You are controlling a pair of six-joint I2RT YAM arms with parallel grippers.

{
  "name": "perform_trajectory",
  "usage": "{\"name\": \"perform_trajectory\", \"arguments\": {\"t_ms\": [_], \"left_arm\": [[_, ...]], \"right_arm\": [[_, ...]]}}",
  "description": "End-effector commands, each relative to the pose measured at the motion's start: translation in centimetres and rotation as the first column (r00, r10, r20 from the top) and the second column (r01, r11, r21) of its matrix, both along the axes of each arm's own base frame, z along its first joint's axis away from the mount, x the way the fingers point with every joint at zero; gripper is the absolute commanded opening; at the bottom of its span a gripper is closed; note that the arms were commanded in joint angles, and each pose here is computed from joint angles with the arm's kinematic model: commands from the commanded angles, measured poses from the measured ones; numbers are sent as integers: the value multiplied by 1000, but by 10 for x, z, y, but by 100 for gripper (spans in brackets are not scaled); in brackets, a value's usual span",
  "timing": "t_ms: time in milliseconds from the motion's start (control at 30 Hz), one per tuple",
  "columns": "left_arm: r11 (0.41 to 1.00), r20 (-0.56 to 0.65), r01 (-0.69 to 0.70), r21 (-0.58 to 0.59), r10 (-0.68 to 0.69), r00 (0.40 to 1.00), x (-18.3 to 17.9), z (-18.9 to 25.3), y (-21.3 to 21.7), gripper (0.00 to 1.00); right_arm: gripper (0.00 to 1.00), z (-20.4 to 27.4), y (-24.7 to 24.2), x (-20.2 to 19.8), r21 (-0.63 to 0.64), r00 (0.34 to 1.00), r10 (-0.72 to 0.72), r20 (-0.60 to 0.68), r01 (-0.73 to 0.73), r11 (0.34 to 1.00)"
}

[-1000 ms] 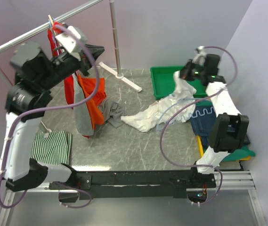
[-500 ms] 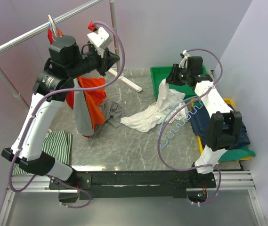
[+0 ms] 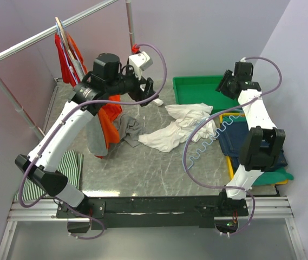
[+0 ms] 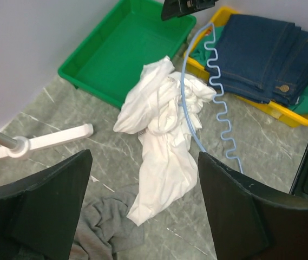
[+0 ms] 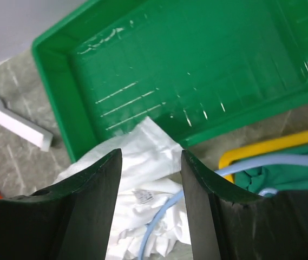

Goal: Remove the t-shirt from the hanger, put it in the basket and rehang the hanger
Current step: Pick up the hanger at the center of the board.

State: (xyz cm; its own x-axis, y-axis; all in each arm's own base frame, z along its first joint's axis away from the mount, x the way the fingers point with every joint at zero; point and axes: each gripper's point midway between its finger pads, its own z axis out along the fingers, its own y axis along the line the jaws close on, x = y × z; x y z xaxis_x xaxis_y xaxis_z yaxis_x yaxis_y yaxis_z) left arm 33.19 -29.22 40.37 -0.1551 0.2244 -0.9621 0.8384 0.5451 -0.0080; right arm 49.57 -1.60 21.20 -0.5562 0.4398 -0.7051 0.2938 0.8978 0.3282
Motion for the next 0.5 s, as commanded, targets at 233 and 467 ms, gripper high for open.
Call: {"name": "perform_trajectory", "arguments": {"t_ms": [233,467], "left_arm": [[999,10,4,-35,-4,1000,6,-6,-15,91],[999,12,-13,-36,13,1000,4,-9,-10,93]], "right_arm": [[54,-51,-8,-64,62,979,-108,-174,121,991],[52,-77,-12,-55,66,966,-142,-215,160,985]]}}
